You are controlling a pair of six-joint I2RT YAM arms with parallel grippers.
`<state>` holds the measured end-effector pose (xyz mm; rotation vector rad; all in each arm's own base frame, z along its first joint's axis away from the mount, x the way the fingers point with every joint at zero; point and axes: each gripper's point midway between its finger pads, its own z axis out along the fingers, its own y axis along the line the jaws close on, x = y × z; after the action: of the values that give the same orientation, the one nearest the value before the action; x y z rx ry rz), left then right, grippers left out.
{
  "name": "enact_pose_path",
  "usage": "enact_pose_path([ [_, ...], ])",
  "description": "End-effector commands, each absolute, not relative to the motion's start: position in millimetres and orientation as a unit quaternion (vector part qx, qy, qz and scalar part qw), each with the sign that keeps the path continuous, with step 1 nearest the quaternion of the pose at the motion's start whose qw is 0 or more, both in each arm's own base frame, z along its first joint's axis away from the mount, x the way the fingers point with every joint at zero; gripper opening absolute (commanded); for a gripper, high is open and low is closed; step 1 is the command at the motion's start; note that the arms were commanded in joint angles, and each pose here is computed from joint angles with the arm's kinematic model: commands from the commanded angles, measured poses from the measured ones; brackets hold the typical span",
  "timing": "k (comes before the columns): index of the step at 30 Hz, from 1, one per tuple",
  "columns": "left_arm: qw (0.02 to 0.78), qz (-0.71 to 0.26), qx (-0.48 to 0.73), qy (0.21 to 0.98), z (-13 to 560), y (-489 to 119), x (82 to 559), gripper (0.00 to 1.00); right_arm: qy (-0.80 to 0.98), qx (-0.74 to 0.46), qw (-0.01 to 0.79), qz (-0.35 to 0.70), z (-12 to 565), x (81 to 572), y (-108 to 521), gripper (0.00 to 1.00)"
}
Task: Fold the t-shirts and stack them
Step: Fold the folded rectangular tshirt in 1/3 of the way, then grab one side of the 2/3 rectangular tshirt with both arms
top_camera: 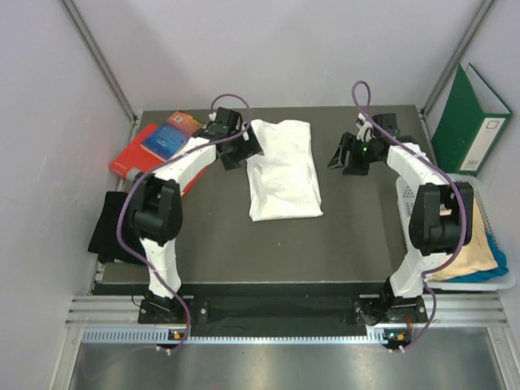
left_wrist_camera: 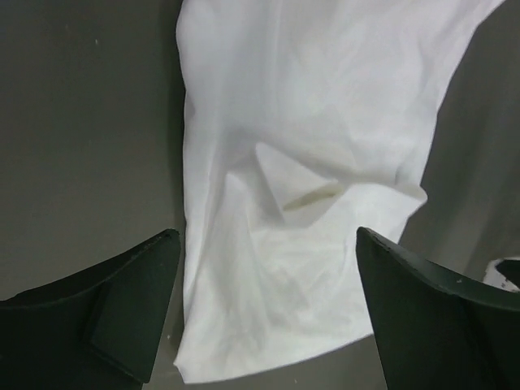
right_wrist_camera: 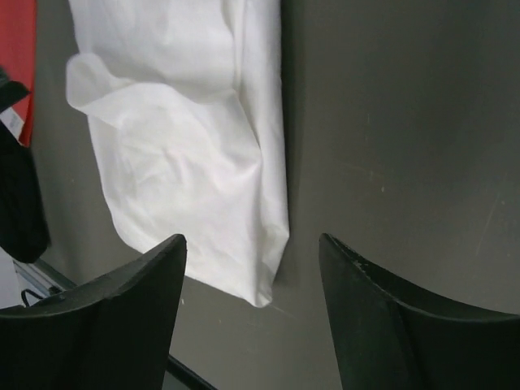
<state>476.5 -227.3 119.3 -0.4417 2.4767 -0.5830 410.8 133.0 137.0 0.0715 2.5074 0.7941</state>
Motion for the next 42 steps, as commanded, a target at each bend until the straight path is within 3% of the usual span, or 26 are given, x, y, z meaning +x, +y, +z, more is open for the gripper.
enact_pose_path([
  [1,0.267,-0.248,-0.158,0.918,144,-222,428,0.91,0.930,0.004,0.165,0.328,101,366,147,0.67],
  [3,0.240,-0.263,-0.173,0.918,136,-224,406,0.79,0.930,0.010,0.133,0.342,88,351,151,0.67],
  [7,0.202,-0.272,-0.182,0.923,100,-229,365,0.72,0.928,0.026,0.096,0.358,65,324,157,0.67],
  [15,0.117,-0.246,-0.164,0.948,37,-252,314,0.70,0.926,0.014,0.054,0.372,40,299,185,0.66],
  [18,0.101,-0.239,-0.152,0.954,21,-263,309,0.68,0.930,0.007,0.049,0.364,26,297,199,0.62],
  [19,0.095,-0.238,-0.148,0.955,16,-266,307,0.63,0.928,-0.001,0.059,0.368,23,300,207,0.58],
  [22,0.084,-0.235,-0.143,0.958,5,-273,307,0.31,0.925,-0.001,0.065,0.375,18,302,222,0.31],
  [23,0.080,-0.231,-0.144,0.959,1,-273,307,0.06,0.926,0.001,0.065,0.372,17,302,224,0.11],
  [24,0.076,-0.221,-0.146,0.961,-2,-270,305,0.00,0.926,0.000,0.070,0.370,19,304,226,0.05],
  [26,0.078,-0.207,-0.142,0.965,0,-265,306,0.00,0.933,-0.011,0.078,0.352,24,302,224,0.00],
  [30,0.069,-0.181,-0.136,0.972,8,-251,291,0.00,0.945,-0.029,0.075,0.317,34,286,209,0.00],
  [42,0.001,-0.166,-0.093,0.982,70,-237,183,0.00,0.949,-0.094,0.011,0.302,80,204,189,0.00],
])
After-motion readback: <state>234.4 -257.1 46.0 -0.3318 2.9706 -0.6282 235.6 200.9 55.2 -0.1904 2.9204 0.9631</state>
